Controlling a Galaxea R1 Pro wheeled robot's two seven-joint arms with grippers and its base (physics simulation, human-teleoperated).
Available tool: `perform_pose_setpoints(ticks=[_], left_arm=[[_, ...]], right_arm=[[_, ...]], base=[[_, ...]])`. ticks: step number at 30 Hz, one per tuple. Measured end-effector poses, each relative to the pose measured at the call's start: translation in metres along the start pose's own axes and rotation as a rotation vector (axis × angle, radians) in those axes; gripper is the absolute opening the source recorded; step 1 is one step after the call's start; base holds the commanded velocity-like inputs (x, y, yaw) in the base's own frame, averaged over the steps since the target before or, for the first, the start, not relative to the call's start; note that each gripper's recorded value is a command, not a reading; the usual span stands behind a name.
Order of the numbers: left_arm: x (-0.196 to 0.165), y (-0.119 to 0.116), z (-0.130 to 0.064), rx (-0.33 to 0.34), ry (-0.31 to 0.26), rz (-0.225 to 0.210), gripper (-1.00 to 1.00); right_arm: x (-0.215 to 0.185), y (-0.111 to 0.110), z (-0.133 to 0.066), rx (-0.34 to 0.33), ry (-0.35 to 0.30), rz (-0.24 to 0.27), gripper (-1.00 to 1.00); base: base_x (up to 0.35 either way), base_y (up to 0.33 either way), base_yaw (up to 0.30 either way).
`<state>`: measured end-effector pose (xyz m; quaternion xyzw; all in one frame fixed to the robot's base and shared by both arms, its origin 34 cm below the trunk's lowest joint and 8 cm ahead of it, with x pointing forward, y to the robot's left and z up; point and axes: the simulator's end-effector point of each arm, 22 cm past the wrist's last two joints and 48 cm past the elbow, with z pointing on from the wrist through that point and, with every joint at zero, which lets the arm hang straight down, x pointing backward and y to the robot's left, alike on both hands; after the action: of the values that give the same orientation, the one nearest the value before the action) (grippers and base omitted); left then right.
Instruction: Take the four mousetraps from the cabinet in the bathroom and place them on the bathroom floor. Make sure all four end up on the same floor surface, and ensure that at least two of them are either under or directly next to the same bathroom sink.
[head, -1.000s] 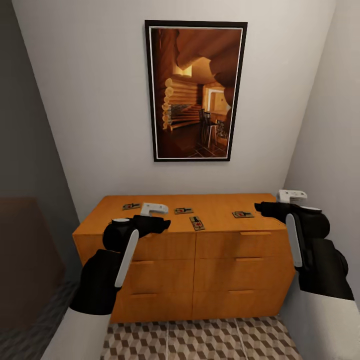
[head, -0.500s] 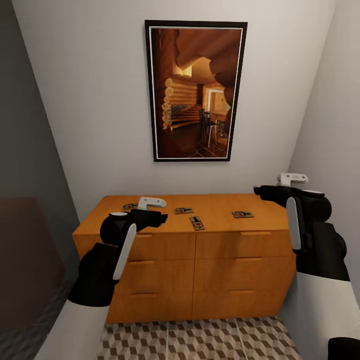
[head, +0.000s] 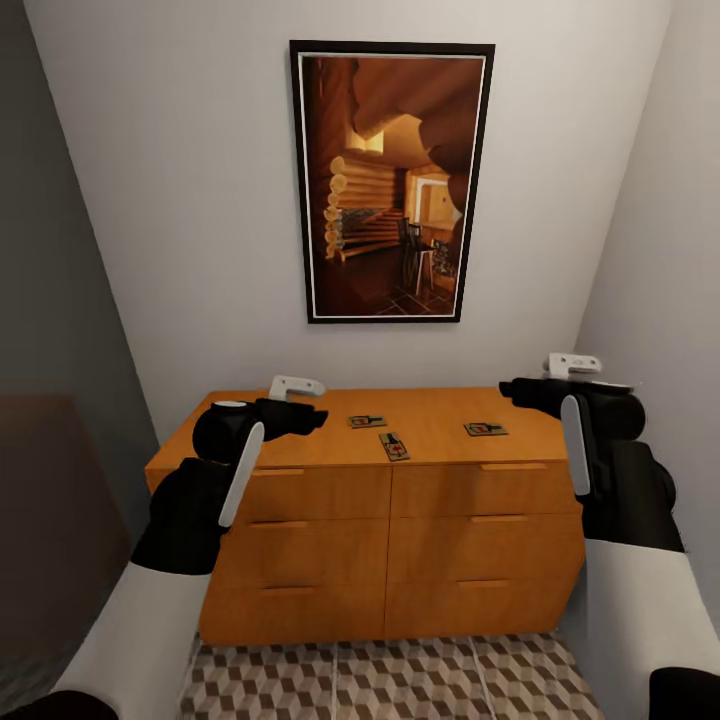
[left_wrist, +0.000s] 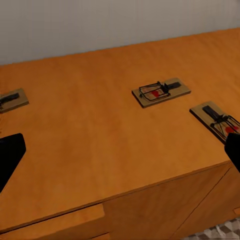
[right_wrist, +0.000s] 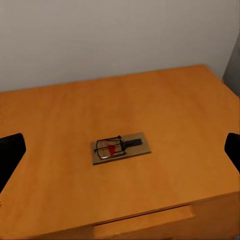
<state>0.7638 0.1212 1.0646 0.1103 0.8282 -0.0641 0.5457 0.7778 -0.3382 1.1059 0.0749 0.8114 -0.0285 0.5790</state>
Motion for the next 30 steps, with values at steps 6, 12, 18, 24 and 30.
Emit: perform_pose_setpoints(ticks=[6, 12, 18, 24, 30], left_arm=[[0.001, 0.02, 0.003, 0.007, 0.016, 0.021, 1.0], [-0.005, 0.04, -0.003, 0.002, 0.004, 0.041, 1.0], [-0.018, 0.046, -0.013, -0.005, -0.032, 0.059, 1.0], [-0.023, 0.046, -0.017, -0.001, -0.047, 0.064, 1.0], [-0.025, 0.043, -0.018, 0.005, -0.053, 0.061, 1.0]], right_arm=[[0.011, 0.012, 0.006, -0.02, 0.03, 0.009, 1.0], [0.018, 0.02, 0.009, -0.033, 0.047, 0.013, 1.0], [0.024, 0.023, 0.013, -0.038, 0.066, 0.015, 1.0], [0.027, 0.024, 0.014, -0.039, 0.072, 0.015, 1.0], [0.027, 0.024, 0.014, -0.039, 0.073, 0.015, 1.0]], base=[[0.0, 0.0, 0.0], [0.0, 0.0, 0.0], [0.0, 0.0, 0.0], [0.018, 0.011, 0.0], [0.17, 0.08, 0.0]])
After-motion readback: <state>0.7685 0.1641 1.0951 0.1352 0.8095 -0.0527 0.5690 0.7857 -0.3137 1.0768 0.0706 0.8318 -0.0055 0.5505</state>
